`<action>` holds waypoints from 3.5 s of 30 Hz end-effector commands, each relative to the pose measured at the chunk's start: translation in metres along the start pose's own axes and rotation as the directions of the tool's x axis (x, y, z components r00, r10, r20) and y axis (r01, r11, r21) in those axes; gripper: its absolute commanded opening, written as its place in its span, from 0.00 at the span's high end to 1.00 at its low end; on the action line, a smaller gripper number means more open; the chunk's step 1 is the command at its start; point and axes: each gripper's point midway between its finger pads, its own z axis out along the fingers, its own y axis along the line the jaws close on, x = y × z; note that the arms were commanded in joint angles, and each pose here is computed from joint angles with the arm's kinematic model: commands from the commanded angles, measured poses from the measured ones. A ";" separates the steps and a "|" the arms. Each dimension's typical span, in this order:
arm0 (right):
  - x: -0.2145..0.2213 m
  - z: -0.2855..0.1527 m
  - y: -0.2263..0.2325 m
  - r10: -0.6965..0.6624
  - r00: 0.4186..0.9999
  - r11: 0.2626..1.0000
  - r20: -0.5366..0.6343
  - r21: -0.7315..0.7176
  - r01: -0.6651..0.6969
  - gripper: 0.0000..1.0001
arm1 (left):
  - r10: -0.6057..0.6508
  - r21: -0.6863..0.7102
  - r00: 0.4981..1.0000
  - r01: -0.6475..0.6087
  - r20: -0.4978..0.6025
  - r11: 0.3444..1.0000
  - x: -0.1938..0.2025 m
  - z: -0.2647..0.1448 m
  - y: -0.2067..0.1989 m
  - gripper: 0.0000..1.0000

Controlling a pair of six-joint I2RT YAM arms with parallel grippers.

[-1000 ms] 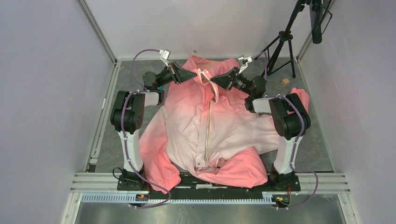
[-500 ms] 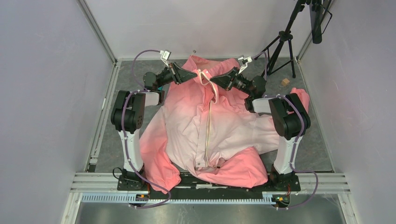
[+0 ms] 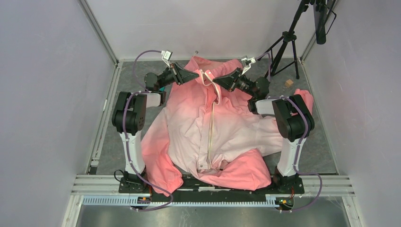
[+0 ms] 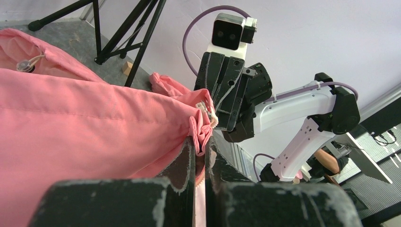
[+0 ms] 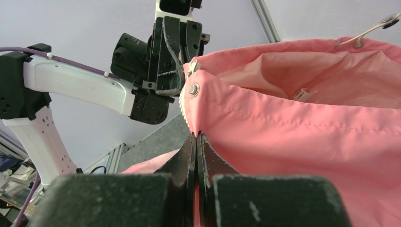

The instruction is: Zip up the jacket

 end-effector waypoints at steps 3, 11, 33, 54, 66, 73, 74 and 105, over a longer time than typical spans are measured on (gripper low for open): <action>-0.010 0.005 0.004 -0.053 0.998 0.998 0.034 -0.035 0.055 0.99 | 0.073 0.068 0.997 -0.075 0.024 0.995 -0.015 0.007 -0.024 0.98; -0.008 0.006 0.002 -0.049 0.998 0.998 0.029 -0.030 0.050 0.99 | 0.078 0.080 0.997 -0.079 0.020 0.994 -0.014 0.010 -0.029 0.98; -0.015 0.011 0.013 -0.063 0.997 0.995 0.044 -0.073 0.066 0.99 | 0.051 0.104 0.998 -0.047 -0.032 0.993 0.003 0.018 -0.029 0.98; -0.018 0.007 0.023 -0.131 0.991 0.979 0.033 -0.155 0.135 0.99 | 0.028 0.142 0.995 -0.014 -0.097 0.990 0.008 0.022 -0.046 0.98; -0.022 0.009 0.020 -0.097 0.994 0.985 0.050 -0.138 0.103 0.99 | 0.029 0.166 0.993 -0.009 -0.116 0.986 0.013 0.027 -0.061 0.98; -0.020 0.008 0.012 -0.089 0.995 0.988 0.039 -0.121 0.093 0.96 | 0.029 0.172 0.992 -0.008 -0.124 0.985 0.015 0.028 -0.064 0.98; -0.020 0.008 0.011 -0.086 0.996 0.989 0.038 -0.119 0.090 0.97 | 0.031 0.173 0.992 -0.009 -0.123 0.985 0.015 0.028 -0.065 0.98; -0.026 0.014 0.020 -0.096 0.995 0.988 0.033 -0.117 0.099 0.99 | -0.013 0.172 0.994 0.031 -0.104 0.985 0.008 0.033 -0.065 0.98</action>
